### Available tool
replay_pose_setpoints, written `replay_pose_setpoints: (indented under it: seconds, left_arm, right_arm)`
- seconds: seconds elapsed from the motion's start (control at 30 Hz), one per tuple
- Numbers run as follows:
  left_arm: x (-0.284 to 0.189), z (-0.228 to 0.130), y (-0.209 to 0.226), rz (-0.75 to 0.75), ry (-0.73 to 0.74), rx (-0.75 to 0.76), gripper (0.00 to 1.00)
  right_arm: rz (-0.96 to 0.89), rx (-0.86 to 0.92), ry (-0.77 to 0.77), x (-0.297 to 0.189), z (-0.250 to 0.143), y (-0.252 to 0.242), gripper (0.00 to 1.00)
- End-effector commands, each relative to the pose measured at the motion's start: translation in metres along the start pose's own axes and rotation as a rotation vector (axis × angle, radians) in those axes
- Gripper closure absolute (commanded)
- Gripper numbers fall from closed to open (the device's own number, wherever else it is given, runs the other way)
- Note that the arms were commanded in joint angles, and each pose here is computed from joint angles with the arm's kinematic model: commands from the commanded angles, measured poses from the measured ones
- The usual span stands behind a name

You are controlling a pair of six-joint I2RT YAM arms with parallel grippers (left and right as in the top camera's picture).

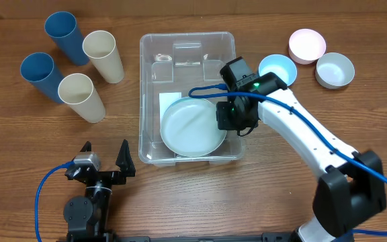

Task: Pack container
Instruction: 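Carry the grey plate into the bin and lower it onto the stack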

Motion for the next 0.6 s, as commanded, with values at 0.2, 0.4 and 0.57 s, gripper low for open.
replay_pose_setpoints:
  seconds: [0.2,0.4,0.57]
  left_arm:
    - [0.0,0.0,0.003,0.014,-0.003,-0.014,0.0]
    - [0.0,0.0,0.003,0.014,-0.003,-0.014,0.0]
    - [0.0,0.0,0.003,0.014,-0.002,-0.014,0.0]
  right_arm:
    - [0.009,-0.041,-0.074,0.01,0.021,0.006,0.96]
    - [-0.007,-0.044,-0.113,0.009,0.03,0.004,0.96]
    - [0.0,-0.047,-0.133,0.01,0.035,0.006,0.96]
Point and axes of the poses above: each gripper's point midway between its finger pads, its own x axis out along the fingers, its own y axis along the line the jaws close on, z = x × y, the point moved 1 cm from there along -x, back along the fingers, and after that the axes turned 4 degrees about -x, right-handed, at the moved point
